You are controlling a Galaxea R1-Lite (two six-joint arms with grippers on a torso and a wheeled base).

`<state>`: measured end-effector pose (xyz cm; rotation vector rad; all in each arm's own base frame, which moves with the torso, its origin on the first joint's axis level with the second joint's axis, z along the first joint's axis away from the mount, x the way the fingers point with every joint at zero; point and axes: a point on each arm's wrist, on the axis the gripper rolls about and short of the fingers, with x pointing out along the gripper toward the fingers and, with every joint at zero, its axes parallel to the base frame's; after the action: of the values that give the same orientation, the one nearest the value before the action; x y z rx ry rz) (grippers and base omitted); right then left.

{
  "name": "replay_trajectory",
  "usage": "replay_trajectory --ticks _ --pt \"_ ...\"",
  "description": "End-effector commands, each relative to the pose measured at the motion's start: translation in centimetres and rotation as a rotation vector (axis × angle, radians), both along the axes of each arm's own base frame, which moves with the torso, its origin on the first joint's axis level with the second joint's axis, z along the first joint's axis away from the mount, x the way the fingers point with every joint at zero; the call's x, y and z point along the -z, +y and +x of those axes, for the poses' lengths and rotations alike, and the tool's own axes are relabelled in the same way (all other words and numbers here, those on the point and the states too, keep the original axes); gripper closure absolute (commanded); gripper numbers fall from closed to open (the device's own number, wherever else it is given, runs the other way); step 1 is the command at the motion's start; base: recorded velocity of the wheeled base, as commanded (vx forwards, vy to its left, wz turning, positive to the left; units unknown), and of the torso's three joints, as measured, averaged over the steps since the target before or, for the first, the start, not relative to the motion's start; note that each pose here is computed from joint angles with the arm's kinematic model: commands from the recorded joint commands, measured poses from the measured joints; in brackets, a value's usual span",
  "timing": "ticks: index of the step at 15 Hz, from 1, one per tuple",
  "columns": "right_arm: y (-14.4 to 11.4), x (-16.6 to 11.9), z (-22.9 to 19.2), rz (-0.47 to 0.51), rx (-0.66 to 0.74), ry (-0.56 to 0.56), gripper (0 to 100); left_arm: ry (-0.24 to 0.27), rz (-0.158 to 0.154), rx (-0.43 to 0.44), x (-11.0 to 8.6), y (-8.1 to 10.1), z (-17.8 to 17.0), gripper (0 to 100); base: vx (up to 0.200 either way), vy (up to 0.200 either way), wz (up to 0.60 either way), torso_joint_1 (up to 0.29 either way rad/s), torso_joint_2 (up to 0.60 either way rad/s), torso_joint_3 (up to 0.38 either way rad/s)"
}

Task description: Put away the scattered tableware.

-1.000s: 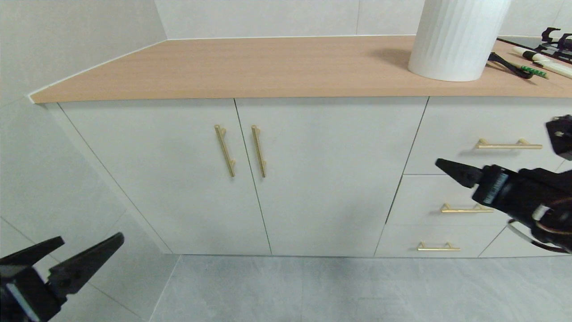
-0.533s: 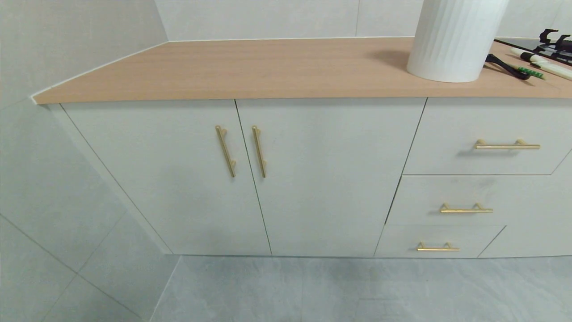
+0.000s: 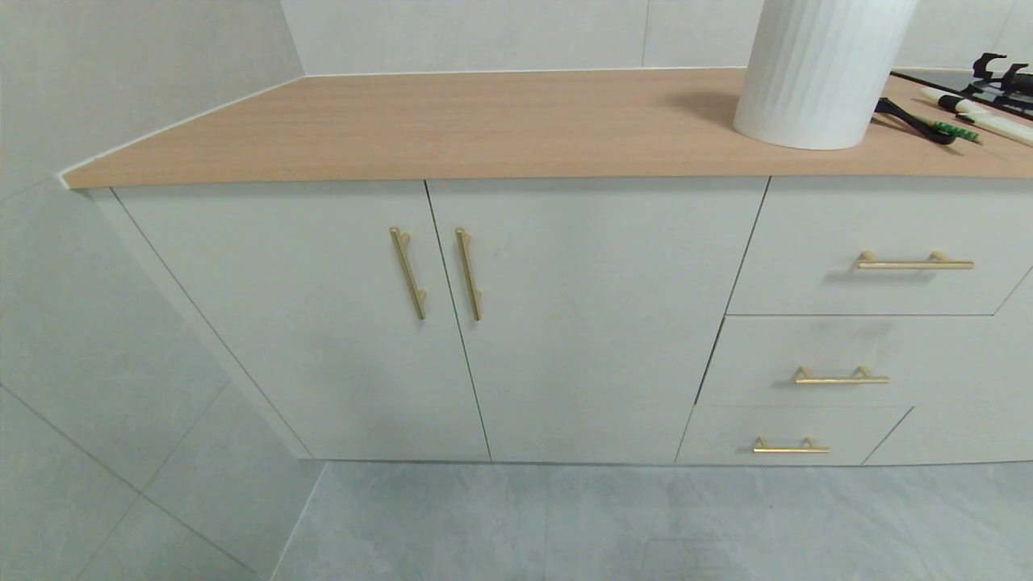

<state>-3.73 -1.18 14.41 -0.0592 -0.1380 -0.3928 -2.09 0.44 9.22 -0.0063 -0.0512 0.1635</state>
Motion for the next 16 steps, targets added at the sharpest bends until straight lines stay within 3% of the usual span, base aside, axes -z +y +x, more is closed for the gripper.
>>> replay_trajectory --ticks 1,2,4,5,8,9,16 --pt "0.3 1.7 -0.7 -0.016 0.049 -0.011 0 -0.029 -0.027 -0.036 0.8 0.0 -0.3 0 0.000 0.000 0.00 0.000 0.00 0.000" --pt "0.3 3.5 0.1 -0.012 0.048 0.041 0 0.000 -0.031 -0.030 1.2 0.0 -0.2 0 0.000 0.000 0.00 0.000 0.00 0.000" --pt "0.4 5.4 1.2 -0.012 0.000 0.016 0 0.011 -0.034 0.036 1.3 -0.2 -0.2 0 0.000 0.000 0.00 0.000 0.00 0.000" --pt "0.6 5.6 1.3 0.004 -0.117 0.037 0 0.014 -0.034 0.104 1.3 -0.3 -0.2 0 0.000 0.000 0.00 0.000 0.00 0.000" --pt "1.1 6.7 1.5 0.019 -0.335 0.133 0 0.021 -0.006 0.141 1.3 -0.4 -0.2 0 0.000 0.000 0.00 0.000 0.00 0.000" --pt "1.2 6.9 1.5 0.023 -0.381 0.156 0 0.054 0.015 0.153 1.7 -0.5 -0.2 0 0.000 0.000 0.00 0.000 0.00 0.000" --pt "1.2 6.9 1.5 0.042 -0.388 0.145 0 0.052 0.012 0.153 1.6 -0.5 -0.2 0 0.000 0.000 0.00 0.000 0.00 0.000"
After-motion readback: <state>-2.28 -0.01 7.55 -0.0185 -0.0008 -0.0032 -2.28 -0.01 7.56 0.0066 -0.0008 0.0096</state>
